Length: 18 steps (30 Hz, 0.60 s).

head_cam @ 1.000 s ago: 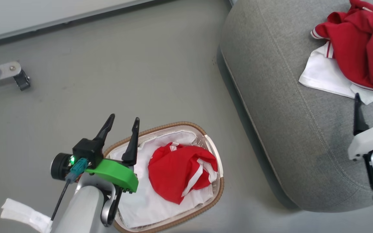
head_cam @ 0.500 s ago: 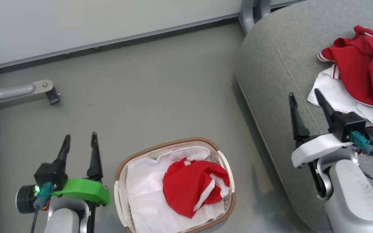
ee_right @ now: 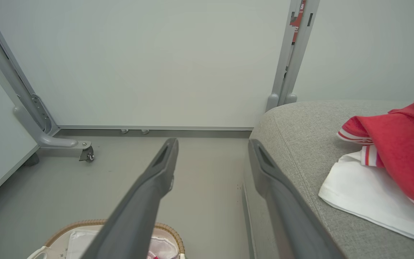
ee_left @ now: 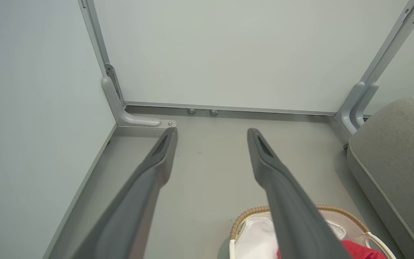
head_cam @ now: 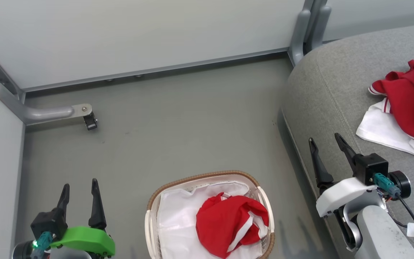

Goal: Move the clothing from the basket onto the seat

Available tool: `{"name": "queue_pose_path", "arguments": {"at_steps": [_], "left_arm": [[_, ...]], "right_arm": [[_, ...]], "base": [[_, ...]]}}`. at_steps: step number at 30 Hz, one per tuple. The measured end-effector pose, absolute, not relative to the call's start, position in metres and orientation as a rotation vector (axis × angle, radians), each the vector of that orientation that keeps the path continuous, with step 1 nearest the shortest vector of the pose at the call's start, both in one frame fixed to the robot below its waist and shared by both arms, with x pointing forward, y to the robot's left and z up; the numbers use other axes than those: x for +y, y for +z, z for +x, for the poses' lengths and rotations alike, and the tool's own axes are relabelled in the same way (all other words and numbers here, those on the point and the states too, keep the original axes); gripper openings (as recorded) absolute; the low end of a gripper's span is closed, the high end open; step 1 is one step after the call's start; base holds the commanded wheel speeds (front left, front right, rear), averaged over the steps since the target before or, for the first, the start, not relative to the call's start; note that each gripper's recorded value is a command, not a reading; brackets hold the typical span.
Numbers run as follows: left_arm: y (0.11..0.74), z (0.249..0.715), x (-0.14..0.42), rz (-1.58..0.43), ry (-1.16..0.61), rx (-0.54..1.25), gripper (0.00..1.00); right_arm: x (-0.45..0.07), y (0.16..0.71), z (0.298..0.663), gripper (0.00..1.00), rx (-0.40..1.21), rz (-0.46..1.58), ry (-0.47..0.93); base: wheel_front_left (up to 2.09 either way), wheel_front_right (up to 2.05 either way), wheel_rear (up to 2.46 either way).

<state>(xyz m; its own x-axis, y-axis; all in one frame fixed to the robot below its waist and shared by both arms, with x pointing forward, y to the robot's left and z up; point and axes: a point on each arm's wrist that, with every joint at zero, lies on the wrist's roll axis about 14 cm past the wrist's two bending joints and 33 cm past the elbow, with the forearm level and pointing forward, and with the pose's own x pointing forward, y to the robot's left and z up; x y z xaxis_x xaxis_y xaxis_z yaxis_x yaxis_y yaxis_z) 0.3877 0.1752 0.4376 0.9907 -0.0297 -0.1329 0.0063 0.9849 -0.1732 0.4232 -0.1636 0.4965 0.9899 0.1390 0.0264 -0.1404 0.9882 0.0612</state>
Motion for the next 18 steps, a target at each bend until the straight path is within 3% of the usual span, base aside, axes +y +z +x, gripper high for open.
{"name": "queue_pose_path", "arguments": {"at_steps": [11,18], "left_arm": [[0.433,0.378,0.160,-0.216,-0.064,0.155,1.00],[0.417,0.390,0.121,-0.238,-0.181,0.215,1.00]], "right_arm": [[-0.163,0.495,0.418,1.00,-0.017,0.068,0.141],[-0.165,0.510,0.437,1.00,-0.066,0.066,0.145]], "base": [[0.00,0.00,0.00],[0.00,0.00,0.00]]}}
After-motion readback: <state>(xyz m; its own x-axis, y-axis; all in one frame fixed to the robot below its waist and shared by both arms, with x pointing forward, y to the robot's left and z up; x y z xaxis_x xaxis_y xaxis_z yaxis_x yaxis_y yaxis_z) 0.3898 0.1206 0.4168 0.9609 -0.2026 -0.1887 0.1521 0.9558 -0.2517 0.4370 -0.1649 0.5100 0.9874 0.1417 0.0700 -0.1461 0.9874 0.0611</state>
